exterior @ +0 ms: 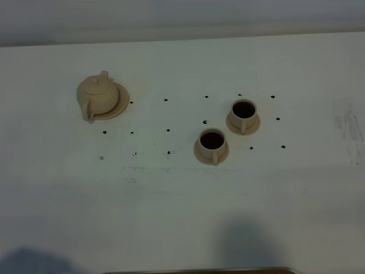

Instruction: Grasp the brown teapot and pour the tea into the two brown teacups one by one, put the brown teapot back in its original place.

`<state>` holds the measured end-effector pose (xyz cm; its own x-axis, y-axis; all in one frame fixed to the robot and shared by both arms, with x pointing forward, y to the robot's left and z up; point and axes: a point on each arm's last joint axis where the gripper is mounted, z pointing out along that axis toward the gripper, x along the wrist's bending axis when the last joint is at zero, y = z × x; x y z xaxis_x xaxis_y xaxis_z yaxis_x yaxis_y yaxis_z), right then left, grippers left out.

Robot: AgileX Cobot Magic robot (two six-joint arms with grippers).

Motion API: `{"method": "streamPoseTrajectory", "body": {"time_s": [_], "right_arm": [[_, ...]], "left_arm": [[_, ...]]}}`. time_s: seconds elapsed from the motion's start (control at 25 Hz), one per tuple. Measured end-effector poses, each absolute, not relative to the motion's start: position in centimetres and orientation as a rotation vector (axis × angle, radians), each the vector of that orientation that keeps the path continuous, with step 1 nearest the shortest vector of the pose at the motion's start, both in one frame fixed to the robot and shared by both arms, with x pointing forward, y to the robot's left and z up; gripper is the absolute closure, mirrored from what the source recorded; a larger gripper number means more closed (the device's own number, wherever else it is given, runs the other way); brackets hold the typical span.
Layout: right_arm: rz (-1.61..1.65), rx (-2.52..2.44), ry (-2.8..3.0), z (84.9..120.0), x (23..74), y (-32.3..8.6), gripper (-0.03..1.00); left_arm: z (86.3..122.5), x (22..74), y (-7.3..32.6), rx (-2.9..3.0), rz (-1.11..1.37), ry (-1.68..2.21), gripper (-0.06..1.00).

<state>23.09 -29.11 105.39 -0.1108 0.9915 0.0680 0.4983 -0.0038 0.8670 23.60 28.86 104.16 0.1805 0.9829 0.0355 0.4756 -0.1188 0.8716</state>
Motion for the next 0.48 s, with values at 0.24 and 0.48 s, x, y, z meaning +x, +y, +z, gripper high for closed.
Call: {"method": "streamPoseTrajectory", "body": {"time_s": [0.24, 0.48], "right_arm": [[1.039, 1.553, 1.668, 105.39, 23.09, -29.11, 0.53], [1.039, 1.553, 1.668, 105.39, 23.09, -29.11, 0.53]], "left_arm": [[104.16, 23.60, 28.86, 1.709, 0.857, 1.394, 0.44], [104.16, 23.60, 28.86, 1.709, 0.857, 1.394, 0.44]]}}
